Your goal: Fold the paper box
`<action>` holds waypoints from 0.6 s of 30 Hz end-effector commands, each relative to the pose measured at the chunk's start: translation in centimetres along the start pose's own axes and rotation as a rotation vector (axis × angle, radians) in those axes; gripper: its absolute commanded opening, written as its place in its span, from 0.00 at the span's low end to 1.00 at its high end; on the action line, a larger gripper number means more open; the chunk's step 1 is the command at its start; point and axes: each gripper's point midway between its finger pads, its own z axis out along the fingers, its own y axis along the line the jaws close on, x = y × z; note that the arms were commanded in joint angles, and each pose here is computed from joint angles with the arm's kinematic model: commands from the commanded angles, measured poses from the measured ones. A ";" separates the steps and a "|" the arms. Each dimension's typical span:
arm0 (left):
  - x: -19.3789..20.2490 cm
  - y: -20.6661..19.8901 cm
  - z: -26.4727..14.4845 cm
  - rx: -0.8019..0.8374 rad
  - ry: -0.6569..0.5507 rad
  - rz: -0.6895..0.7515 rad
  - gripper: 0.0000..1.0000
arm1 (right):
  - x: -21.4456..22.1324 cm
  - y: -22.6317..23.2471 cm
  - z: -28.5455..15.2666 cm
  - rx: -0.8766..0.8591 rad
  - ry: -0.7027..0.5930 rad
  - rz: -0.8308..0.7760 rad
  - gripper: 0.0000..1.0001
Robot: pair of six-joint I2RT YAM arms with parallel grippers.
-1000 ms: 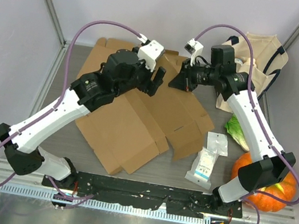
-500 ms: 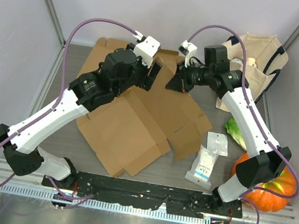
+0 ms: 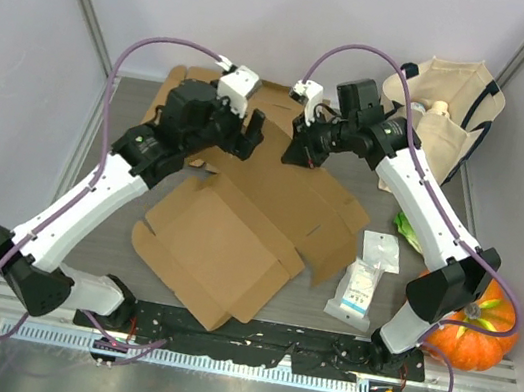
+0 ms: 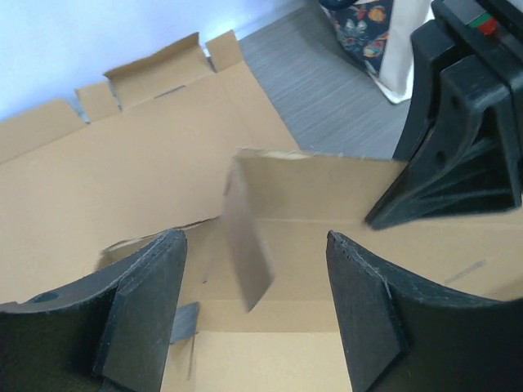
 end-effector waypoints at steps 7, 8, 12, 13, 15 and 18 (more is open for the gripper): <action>-6.3 -1.8 -6.5 0.439 -0.203 0.018 0.67 | 0.6 1.8 -1.1 -0.128 0.056 -0.199 0.01; -5.8 -1.8 -5.3 0.461 -0.174 0.046 0.65 | 0.7 1.9 -1.0 -0.139 0.058 -0.205 0.01; -6.1 -3.3 -5.0 0.597 -0.121 0.101 0.61 | 0.4 2.6 -1.0 -0.191 0.048 -0.226 0.01; -6.0 -3.9 -5.1 0.644 -0.112 0.098 0.61 | 0.1 2.8 -1.2 -0.200 0.043 -0.231 0.01; -6.1 -4.2 -5.1 0.683 -0.106 0.110 0.59 | 0.0 3.2 -1.1 -0.227 0.045 -0.225 0.00; -6.3 -4.7 -4.8 0.718 -0.106 0.114 0.53 | -0.5 3.8 -1.8 -0.244 0.034 -0.232 0.01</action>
